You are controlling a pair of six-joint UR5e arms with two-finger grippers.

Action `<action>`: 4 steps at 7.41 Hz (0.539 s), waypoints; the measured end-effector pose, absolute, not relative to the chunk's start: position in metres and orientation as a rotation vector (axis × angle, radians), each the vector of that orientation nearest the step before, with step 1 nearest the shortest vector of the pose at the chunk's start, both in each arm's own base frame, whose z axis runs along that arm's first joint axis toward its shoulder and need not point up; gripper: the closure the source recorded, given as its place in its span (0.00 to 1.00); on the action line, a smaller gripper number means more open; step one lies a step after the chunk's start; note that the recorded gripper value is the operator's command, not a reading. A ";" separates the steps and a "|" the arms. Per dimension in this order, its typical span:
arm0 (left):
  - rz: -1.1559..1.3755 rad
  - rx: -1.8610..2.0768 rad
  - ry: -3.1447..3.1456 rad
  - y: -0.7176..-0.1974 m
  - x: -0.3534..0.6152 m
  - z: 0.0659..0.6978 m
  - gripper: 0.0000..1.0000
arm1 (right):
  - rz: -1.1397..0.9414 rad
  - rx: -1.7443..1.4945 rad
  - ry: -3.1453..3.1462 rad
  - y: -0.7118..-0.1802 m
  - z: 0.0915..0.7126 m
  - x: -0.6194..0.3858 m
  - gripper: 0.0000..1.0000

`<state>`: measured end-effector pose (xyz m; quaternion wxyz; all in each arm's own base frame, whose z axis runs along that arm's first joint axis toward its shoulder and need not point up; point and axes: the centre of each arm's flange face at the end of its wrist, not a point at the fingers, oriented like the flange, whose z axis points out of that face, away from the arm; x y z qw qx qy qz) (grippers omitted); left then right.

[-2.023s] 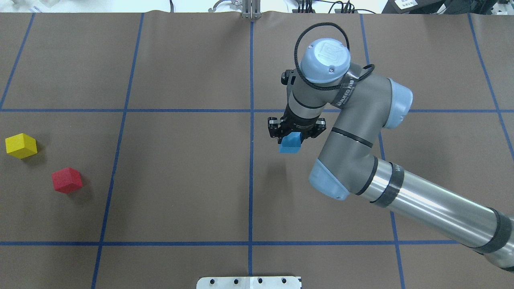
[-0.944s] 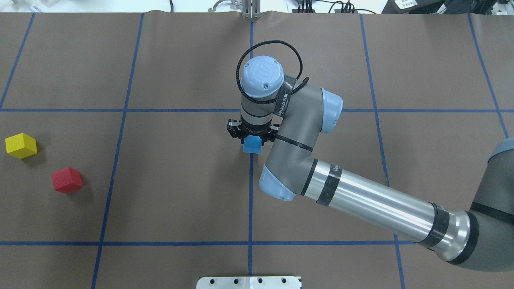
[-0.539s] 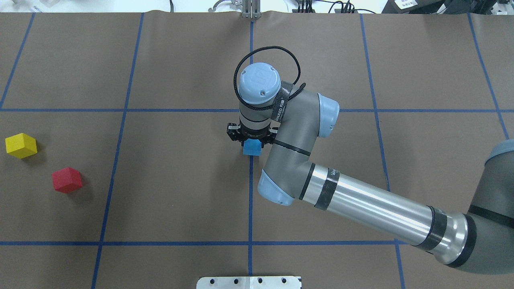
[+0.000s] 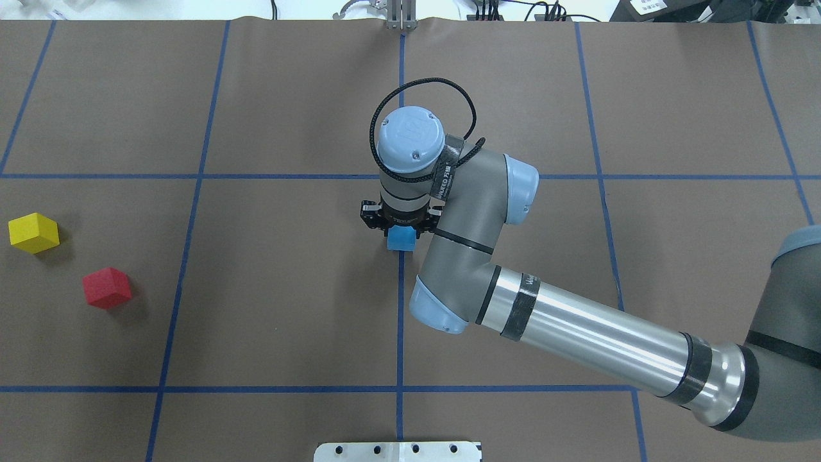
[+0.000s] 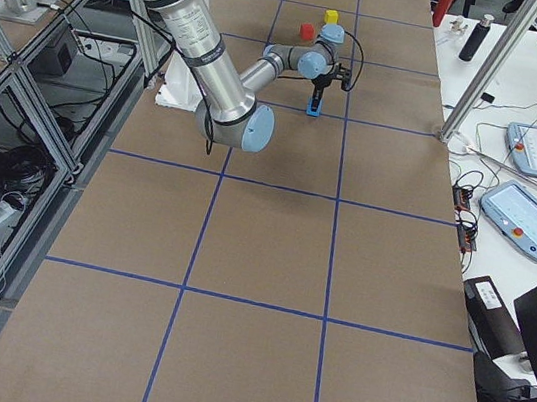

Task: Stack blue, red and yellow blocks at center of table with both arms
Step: 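Lower the blue cube onto the center and open the right gripper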

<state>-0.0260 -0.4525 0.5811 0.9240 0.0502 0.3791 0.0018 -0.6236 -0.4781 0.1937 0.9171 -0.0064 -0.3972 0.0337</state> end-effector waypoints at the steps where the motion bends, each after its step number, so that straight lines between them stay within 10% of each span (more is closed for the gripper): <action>1: 0.004 0.103 0.778 -0.453 -0.026 0.581 0.00 | 0.063 -0.010 -0.816 -0.478 0.194 -0.624 1.00; 4: 0.005 0.103 0.778 -0.453 -0.026 0.581 0.00 | 0.048 -0.005 -0.814 -0.476 0.195 -0.625 1.00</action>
